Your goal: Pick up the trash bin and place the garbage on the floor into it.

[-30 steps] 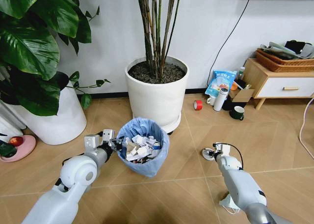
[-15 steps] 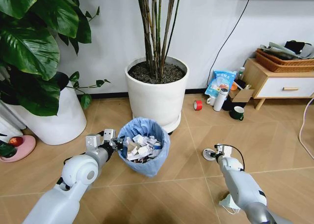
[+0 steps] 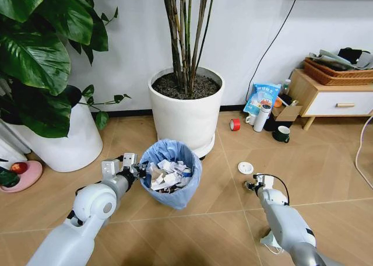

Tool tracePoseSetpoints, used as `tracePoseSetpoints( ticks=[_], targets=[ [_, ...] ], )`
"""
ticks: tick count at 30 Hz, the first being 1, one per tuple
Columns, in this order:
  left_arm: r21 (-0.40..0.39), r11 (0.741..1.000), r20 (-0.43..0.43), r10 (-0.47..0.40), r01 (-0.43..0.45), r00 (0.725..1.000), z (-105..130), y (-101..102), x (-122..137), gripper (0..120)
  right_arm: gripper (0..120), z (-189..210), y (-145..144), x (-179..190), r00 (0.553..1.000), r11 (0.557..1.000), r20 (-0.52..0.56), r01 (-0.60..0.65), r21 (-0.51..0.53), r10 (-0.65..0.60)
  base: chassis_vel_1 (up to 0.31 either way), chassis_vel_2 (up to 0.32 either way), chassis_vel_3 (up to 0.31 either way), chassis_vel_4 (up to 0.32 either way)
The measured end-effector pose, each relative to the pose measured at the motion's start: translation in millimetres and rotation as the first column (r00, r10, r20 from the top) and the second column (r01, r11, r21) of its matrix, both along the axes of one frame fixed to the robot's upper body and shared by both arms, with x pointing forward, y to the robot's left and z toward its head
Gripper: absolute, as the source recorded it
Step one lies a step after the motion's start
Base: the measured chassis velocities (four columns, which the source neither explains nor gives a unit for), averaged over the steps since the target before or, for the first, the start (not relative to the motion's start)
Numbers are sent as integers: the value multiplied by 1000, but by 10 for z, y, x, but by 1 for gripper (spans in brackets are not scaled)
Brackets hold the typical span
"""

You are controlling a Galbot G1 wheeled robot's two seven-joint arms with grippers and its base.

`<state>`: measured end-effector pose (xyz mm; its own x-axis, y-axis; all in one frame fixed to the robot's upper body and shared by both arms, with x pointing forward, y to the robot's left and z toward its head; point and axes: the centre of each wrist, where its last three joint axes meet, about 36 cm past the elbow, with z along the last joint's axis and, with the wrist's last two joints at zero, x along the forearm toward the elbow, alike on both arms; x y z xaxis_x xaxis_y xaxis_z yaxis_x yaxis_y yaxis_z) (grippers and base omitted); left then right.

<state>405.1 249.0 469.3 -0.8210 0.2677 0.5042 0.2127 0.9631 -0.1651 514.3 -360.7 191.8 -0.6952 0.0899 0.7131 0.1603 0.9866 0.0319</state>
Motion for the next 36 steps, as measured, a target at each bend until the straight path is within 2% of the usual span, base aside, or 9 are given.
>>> tracePoseSetpoints(
  ticks=[6,8,14,16,20,22,27,30,36],
  targets=[
    [0,1000,7,0,0,1000,22,6,-8,0,19,129,-24,-34,999,999,36,-8,-38,9,0,0,0,0],
    [-1,1000,8,1,-1,1000,22,6,-9,0,22,149,-31,-31,999,998,43,-16,-55,19,0,0,0,0],
    [-4,1000,14,1,-1,1000,29,-3,-21,0,45,259,-25,131,995,994,85,-43,-97,51,0,0,0,0],
    [-4,1000,14,1,0,1000,29,-3,-22,0,45,264,-24,138,995,994,86,-44,-97,52,0,0,0,0],
    [-3,1000,19,4,-3,1000,47,13,-36,0,68,343,15,200,989,994,130,-57,-91,69,0,0,0,0],
    [-3,1000,19,4,-4,1000,47,14,-39,0,72,348,25,192,988,995,135,-59,-86,70,0,0,0,0],
    [-3,1000,21,2,-2,1000,54,14,-48,0,94,360,24,155,988,993,123,-79,-91,90,0,0,0,0],
    [-2,1000,23,2,-2,1000,60,17,-44,0,99,372,14,158,988,992,122,-82,-95,93,0,0,0,0],
    [-4,1000,24,1,-1,1000,63,15,-42,0,100,367,10,150,988,991,116,-86,-104,98,0,0,0,0]
  ],
)
